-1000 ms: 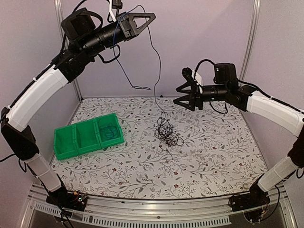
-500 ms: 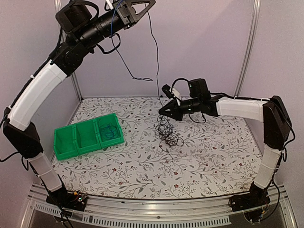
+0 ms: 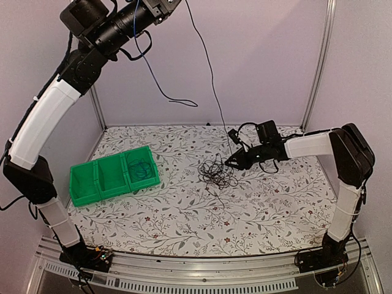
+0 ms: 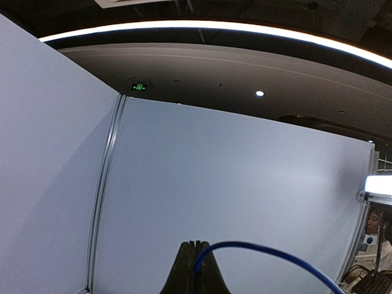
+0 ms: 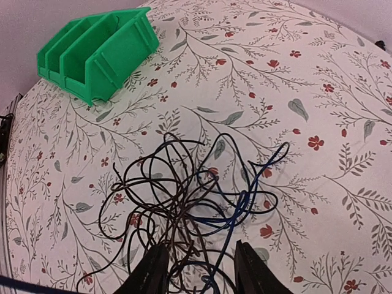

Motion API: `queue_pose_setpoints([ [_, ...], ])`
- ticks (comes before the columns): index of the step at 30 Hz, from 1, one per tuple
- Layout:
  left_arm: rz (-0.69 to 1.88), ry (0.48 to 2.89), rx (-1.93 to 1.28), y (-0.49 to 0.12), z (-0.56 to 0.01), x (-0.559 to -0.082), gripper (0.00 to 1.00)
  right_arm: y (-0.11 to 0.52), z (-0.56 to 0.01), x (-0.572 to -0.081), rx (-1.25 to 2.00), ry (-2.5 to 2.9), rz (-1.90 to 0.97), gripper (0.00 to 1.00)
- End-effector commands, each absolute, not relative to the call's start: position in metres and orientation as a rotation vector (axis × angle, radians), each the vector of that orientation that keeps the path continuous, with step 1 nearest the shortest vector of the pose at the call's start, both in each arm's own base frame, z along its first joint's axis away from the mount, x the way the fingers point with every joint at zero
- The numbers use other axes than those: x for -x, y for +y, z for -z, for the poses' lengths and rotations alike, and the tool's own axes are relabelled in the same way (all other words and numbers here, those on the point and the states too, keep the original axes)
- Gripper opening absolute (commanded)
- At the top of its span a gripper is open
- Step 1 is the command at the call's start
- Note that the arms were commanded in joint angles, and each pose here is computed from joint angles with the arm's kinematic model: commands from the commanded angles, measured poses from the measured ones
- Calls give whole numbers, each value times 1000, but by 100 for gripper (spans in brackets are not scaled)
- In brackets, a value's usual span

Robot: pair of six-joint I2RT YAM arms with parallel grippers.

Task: Untangle the cables

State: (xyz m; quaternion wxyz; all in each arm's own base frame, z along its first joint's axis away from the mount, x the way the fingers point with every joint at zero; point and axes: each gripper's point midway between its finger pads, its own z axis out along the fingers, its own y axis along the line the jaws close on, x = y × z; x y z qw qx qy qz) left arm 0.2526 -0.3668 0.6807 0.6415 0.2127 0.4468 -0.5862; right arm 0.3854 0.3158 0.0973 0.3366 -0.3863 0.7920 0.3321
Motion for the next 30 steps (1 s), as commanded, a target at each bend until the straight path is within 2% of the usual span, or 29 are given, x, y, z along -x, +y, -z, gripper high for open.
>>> queue_pose_setpoints([
  [1,1330,977,-488,-366,-689,-245,0,297,-98,-399,977,2070,-785,43],
  [6,1333,972,-494,-367,-689,-244,0,290,-116,-398,1001,2029,-747,46],
  [9,1319,982,-494,-367,-687,-246,0,286,-131,-396,1019,1992,-753,33],
  [11,1304,998,-492,-366,-684,-248,0,287,-145,-392,1048,1952,-758,29],
  [13,1301,1010,-488,-367,-681,-249,0,288,-162,-386,1092,1899,-758,32],
  [18,1315,1014,-470,-369,-677,-253,0,282,-176,-371,1205,1858,-716,48],
  [22,1322,1025,-480,-374,-673,-256,0,284,-192,-354,1309,1773,-720,55],
  [30,1349,1026,-486,-378,-669,-256,0,333,-236,-317,1493,1444,-655,55],
])
